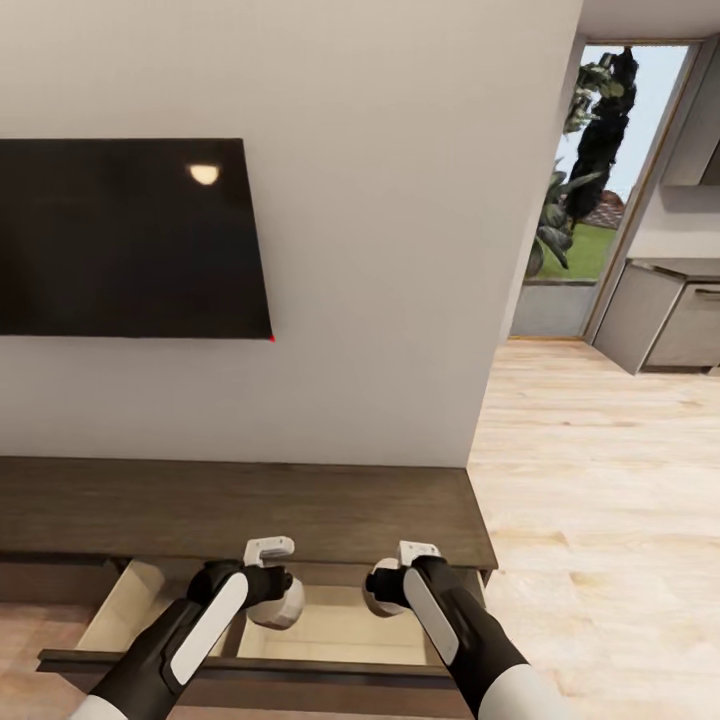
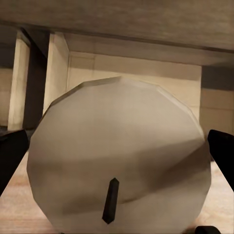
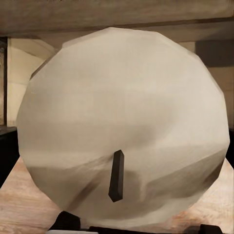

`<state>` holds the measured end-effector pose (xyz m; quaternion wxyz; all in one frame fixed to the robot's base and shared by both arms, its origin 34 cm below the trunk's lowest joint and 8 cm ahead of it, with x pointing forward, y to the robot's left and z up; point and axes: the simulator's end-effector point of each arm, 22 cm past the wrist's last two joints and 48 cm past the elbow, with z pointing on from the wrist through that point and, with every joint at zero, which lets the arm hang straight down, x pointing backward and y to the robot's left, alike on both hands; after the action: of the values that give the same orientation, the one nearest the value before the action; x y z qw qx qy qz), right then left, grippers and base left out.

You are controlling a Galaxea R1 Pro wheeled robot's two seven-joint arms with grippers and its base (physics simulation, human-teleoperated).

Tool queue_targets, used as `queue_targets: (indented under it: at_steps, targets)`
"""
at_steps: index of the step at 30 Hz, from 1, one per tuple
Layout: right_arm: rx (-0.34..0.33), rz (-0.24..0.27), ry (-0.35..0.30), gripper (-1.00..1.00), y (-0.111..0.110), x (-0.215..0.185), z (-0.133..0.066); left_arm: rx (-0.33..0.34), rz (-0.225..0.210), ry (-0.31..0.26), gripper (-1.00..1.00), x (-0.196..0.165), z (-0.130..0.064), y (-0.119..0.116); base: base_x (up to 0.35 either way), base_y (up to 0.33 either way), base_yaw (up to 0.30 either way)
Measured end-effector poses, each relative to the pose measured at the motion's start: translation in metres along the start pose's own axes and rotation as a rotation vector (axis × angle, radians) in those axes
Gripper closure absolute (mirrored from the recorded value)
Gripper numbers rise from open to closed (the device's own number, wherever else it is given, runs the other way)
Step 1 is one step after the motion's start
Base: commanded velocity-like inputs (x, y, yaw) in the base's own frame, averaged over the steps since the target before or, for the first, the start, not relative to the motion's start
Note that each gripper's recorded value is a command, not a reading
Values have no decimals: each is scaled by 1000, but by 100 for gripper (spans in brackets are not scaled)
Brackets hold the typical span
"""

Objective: Place each of the two pumpkins and all three candles from the living room inside a cabinet in the living room (use any cabinet), then make sure every cabinet is closed, and position the cauldron so it is next to a table in the living room.

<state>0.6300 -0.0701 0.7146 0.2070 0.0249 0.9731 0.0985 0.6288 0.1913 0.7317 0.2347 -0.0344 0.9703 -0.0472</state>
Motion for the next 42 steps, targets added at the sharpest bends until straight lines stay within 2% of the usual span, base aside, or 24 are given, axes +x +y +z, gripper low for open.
queue_targets:
  at_steps: [6, 42]
  targets:
    - [-7, -9, -21, 100, 2, -2, 7, 0, 2, -5, 100, 2, 8, 1, 0, 0, 0]
    - [-12, -10, -26, 100, -8, 21, 58, -1, -6, -11, 100, 26, 57, 11, 0, 0, 0]
